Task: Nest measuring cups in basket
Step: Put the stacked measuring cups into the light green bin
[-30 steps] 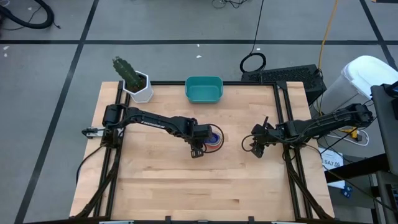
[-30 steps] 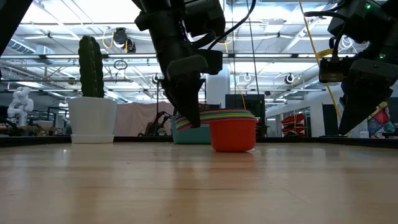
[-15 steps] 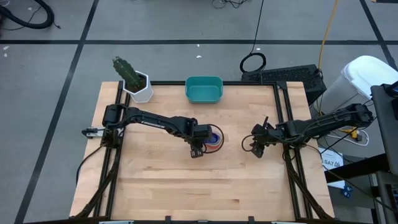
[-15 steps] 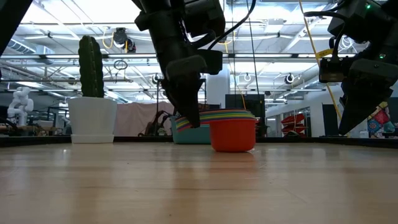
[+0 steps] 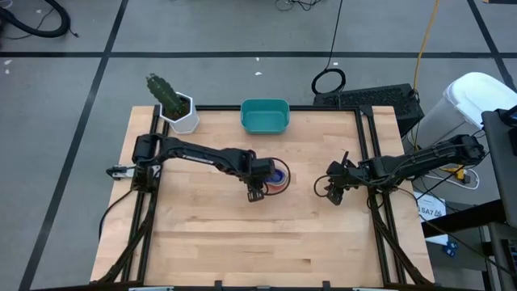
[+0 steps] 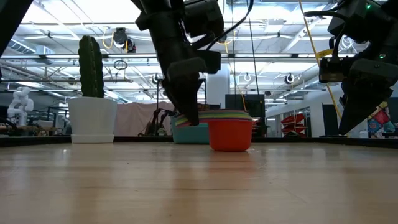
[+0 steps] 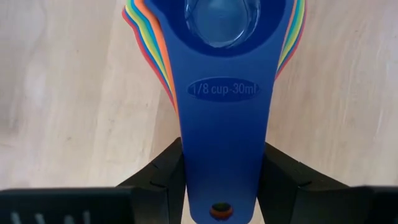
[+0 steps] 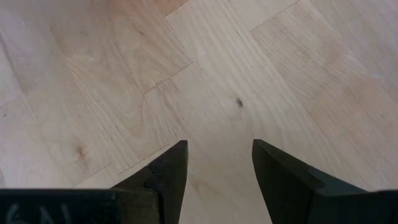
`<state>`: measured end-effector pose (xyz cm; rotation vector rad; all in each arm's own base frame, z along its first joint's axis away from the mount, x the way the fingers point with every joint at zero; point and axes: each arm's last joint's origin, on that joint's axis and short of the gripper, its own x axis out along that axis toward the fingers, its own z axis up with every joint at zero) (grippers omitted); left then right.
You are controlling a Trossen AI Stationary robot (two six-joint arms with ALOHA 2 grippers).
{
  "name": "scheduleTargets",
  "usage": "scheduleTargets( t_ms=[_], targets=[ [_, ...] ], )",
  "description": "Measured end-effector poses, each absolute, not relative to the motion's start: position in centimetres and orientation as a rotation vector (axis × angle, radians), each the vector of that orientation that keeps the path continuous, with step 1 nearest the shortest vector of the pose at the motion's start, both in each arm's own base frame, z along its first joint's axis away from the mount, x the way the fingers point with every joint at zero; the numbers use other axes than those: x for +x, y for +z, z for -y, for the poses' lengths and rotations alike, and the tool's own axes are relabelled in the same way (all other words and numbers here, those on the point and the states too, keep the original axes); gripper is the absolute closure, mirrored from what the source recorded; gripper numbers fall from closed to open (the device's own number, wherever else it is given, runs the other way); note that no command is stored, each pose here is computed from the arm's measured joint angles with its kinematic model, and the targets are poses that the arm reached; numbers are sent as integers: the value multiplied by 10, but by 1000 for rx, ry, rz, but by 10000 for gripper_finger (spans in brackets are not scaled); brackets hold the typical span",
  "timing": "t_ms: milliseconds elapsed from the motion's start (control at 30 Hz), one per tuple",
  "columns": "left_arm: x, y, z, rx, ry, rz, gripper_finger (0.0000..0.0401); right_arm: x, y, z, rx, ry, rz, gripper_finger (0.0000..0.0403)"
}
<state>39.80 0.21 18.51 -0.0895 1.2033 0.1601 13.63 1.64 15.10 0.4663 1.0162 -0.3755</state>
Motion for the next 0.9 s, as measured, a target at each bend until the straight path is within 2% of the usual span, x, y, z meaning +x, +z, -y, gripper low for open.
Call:
scheduleTargets(
  t_ms=[467, 900],
  targets=[
    [382, 228, -14, -44, 228, -1114, 256, 136, 151, -16, 464, -373, -1014, 232],
    [362, 260, -64, 15, 282, -1070, 256, 137, 151, -16, 462, -369, -1010, 232]
  ],
)
